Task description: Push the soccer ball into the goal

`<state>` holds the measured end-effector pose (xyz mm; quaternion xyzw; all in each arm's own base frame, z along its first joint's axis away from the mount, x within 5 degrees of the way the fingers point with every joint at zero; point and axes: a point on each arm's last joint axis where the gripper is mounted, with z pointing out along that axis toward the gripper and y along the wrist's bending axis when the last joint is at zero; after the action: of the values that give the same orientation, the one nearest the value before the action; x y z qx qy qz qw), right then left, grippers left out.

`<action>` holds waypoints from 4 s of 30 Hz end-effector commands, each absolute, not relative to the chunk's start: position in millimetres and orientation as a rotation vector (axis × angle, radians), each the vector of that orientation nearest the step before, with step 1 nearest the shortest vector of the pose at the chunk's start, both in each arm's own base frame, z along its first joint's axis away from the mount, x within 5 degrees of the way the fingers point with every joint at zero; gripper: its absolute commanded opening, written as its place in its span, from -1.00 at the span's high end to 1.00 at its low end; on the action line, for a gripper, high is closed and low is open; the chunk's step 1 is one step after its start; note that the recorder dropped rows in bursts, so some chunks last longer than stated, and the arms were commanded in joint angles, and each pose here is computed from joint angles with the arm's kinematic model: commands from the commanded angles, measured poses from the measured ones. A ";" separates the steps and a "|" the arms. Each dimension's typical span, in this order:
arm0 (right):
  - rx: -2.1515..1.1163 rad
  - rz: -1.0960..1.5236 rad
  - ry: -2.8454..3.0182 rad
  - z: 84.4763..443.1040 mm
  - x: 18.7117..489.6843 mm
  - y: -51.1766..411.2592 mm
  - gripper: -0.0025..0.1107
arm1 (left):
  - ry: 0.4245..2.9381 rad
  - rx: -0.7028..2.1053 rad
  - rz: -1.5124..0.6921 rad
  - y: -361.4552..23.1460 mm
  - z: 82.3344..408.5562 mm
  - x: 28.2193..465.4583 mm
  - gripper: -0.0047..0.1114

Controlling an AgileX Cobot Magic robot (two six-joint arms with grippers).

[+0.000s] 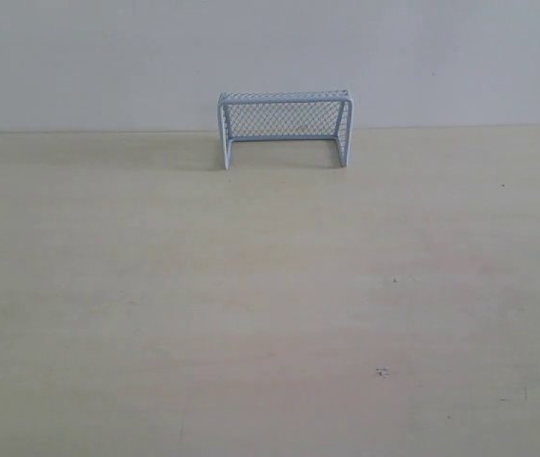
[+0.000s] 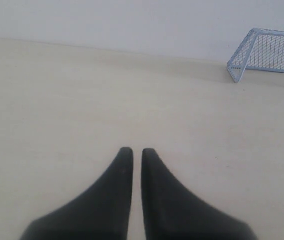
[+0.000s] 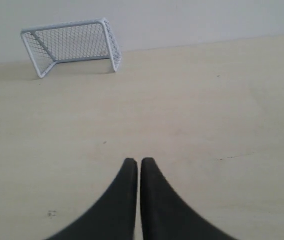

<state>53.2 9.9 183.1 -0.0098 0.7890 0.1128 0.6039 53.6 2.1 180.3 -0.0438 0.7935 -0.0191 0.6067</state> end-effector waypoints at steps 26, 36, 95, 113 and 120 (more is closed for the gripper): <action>0.088 0.108 1.838 181.2 53.2 0.7 0.96 | 1.819 -0.113 -0.055 2.0 182.6 53.6 0.81; 0.185 0.192 1.834 181.2 53.2 1.3 0.96 | 1.819 -0.113 -0.055 2.0 182.6 53.6 0.81; 0.017 0.074 1.833 181.8 53.3 1.9 0.96 | 1.819 -0.113 -0.055 2.0 182.6 53.6 0.81; 0.022 0.078 1.833 181.8 53.3 1.9 0.96 | 1.819 -0.113 -0.055 2.0 182.6 53.6 0.81; 0.022 0.078 1.833 181.8 53.3 1.9 0.96 | 1.819 -0.113 -0.055 2.0 182.6 53.6 0.81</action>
<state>53.5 2.0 181.0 0.0075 0.7961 0.0341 0.6041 53.6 2.1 180.3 -0.0438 0.7935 -0.0191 0.6067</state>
